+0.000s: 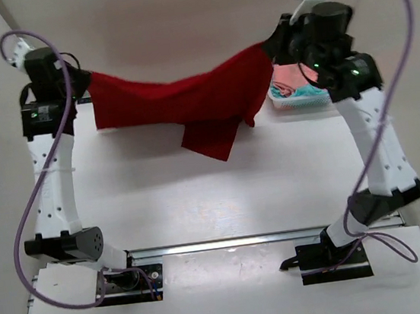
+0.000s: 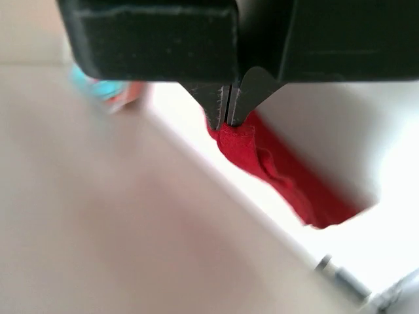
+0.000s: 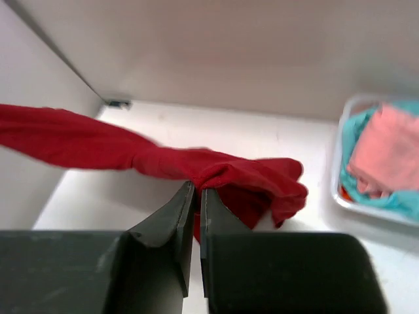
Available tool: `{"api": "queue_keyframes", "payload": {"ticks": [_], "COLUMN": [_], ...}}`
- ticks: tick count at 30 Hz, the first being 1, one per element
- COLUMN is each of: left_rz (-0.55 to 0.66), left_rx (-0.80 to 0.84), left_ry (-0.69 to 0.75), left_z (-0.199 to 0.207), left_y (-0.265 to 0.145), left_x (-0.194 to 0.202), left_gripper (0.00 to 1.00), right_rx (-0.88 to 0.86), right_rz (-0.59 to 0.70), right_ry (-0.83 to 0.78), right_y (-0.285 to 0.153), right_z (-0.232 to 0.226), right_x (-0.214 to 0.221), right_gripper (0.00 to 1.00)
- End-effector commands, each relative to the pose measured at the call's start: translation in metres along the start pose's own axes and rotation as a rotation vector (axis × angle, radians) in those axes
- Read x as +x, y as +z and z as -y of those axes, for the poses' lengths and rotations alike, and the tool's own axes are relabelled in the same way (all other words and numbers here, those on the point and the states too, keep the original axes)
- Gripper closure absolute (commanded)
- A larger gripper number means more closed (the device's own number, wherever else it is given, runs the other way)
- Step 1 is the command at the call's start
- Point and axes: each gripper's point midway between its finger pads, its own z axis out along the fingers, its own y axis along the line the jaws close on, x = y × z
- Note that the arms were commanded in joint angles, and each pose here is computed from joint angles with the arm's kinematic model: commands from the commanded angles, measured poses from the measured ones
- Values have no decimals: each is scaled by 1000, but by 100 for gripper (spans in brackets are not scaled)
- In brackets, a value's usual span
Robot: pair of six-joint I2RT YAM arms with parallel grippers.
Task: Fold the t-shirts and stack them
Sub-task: Flatten out the tshirt
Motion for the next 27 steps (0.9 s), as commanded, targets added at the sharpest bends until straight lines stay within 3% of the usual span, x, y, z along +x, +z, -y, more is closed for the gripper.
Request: {"api": "queue_keyframes", "payload": {"ticks": [1, 8, 11, 13, 18, 22, 27], "left_rz": [5, 179, 163, 181, 169, 78, -71], "left_rx": [1, 134, 212, 248, 294, 249, 173], "left_ry": [-59, -85, -108, -140, -186, -155, -136], "left_z": [-1, 23, 34, 35, 37, 34, 14], "left_y": [-23, -108, -144, -168, -186, -152, -76], "left_x": [-22, -74, -69, -71, -64, -39, 18], "left_gripper": [100, 100, 100, 100, 100, 100, 100], "right_rx": [-54, -160, -150, -208, -297, -345, -294], "right_rz": [88, 368, 490, 530, 632, 560, 295], "right_ry": [-40, -105, -127, -137, -157, -105, -10], "right_y": [-51, -149, -195, -208, -235, -196, -75], "right_z": [-16, -40, -28, -44, -64, -58, -21], "right_x": [-28, -85, -112, -120, -150, -147, -80], "right_gripper": [100, 100, 100, 100, 100, 100, 100]}}
